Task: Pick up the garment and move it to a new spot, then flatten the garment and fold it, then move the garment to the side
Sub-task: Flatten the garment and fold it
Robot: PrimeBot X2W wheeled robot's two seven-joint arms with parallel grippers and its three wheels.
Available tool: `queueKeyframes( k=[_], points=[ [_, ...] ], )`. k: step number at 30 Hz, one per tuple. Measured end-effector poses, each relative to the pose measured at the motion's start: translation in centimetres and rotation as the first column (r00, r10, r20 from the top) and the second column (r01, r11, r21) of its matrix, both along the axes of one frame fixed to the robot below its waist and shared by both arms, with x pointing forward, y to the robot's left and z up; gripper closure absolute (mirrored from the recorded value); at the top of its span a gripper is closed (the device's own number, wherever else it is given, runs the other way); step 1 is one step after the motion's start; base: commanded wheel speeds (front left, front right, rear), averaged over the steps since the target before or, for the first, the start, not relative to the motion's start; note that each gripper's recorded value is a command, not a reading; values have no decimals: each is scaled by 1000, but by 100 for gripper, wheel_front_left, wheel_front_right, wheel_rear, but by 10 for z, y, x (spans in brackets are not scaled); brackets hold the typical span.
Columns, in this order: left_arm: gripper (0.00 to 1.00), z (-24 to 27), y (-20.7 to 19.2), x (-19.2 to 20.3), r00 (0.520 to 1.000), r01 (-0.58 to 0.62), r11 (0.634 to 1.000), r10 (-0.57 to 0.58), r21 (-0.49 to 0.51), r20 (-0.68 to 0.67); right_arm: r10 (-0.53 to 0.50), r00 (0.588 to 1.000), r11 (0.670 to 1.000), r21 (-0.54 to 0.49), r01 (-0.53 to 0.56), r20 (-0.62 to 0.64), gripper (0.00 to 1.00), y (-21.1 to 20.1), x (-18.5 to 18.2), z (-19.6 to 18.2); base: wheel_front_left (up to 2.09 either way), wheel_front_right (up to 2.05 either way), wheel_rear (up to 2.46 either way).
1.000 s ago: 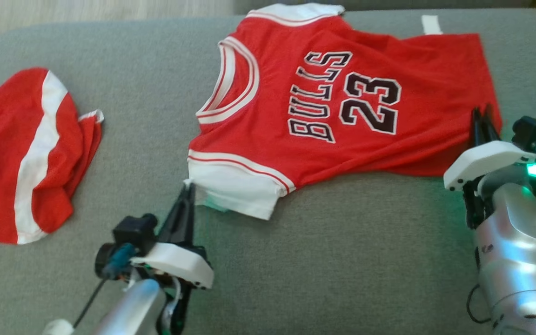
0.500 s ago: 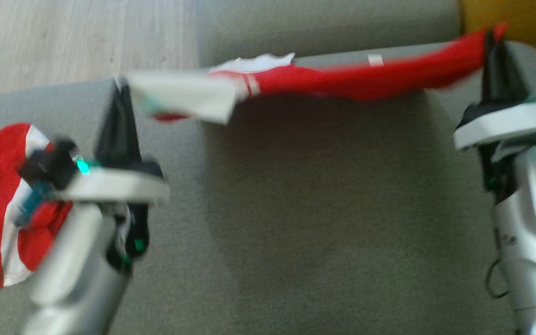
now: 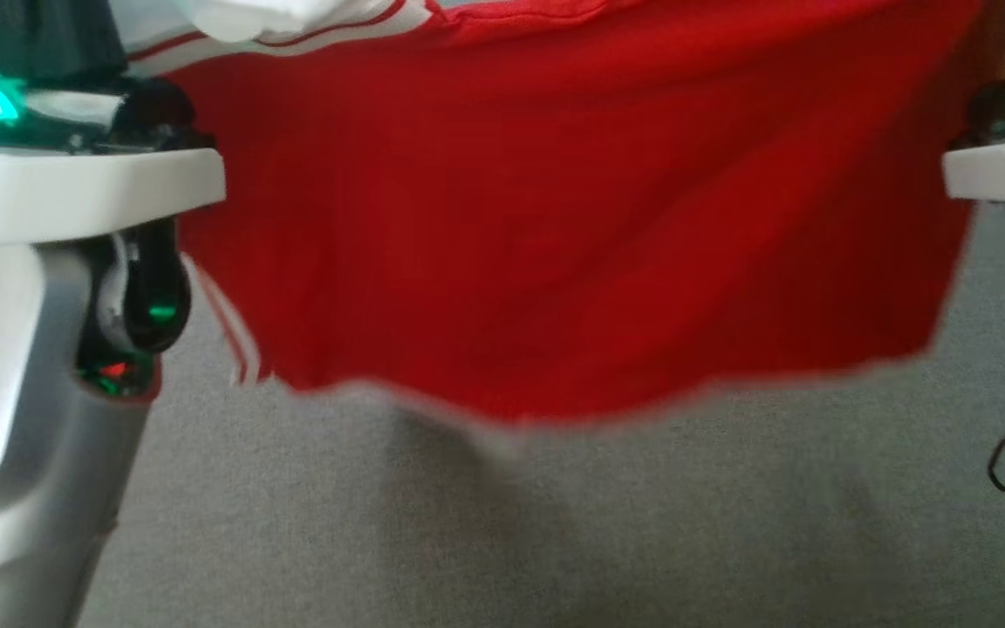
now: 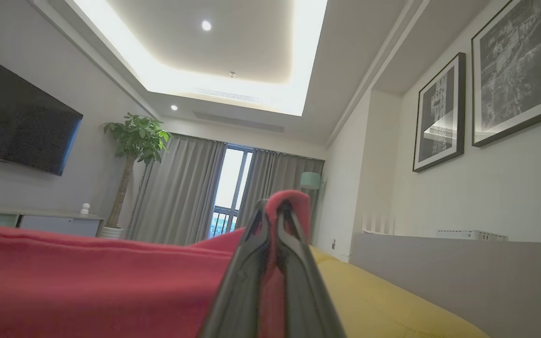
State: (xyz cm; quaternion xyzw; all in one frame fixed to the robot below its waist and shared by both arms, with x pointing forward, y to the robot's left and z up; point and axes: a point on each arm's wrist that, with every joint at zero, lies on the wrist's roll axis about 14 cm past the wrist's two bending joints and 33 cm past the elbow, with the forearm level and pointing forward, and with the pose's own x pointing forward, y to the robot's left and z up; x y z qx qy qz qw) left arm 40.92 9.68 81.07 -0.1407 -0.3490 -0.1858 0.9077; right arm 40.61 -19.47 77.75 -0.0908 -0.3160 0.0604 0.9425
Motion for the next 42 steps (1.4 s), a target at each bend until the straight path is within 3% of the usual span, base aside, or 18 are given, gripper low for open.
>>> queueKeyframes(
  k=[6, 12, 16, 18, 23, 26, 31, 37, 42],
  points=[
    [100, 9, -3, -9, 1000, 18, 999, -18, 47, 1, -19, 999, 1000, -5, 19, -48, 100, -2, -7, -6, 0, 0, 0],
    [100, -20, 3, 44, 991, 0, 983, 23, 182, -128, -10, 985, 1000, -11, 8, -172, 100, 2, 26, -37, 0, 0, 0],
    [100, -39, -4, 98, 981, 15, 959, 41, 283, -191, 6, 968, 1000, -10, -9, -252, 100, 6, 75, -57, 0, 0, 0],
    [100, -41, 2, 145, 977, -11, 947, 78, 320, -199, 7, 964, 999, -37, -17, -268, 100, 7, 122, -57, 0, 0, 0],
    [100, -38, 30, 219, 971, -115, 938, 176, 327, -164, -30, 984, 998, -55, 20, -178, 100, -5, 196, -33, 0, 0, 0],
    [100, -50, 40, 248, 966, -149, 934, 207, 326, -154, -39, 989, 999, 12, 41, -140, 100, -14, 228, -30, 0, 0, 0],
    [100, -84, 43, 267, 963, -148, 935, 211, 323, -170, -16, 977, 1000, 2, 17, -214, 100, 0, 260, -80, 0, 0, 0],
    [100, -113, 42, 271, 960, -116, 924, 198, 365, -196, 8, 946, 1000, -7, -10, -323, 100, 13, 273, -133, 0, 0, 0],
    [100, -178, 46, 261, 921, -57, 916, 202, 397, -333, 6, 860, 1000, 1, -6, -510, 100, 11, 255, -219, 0, 0, 0]
  ],
)
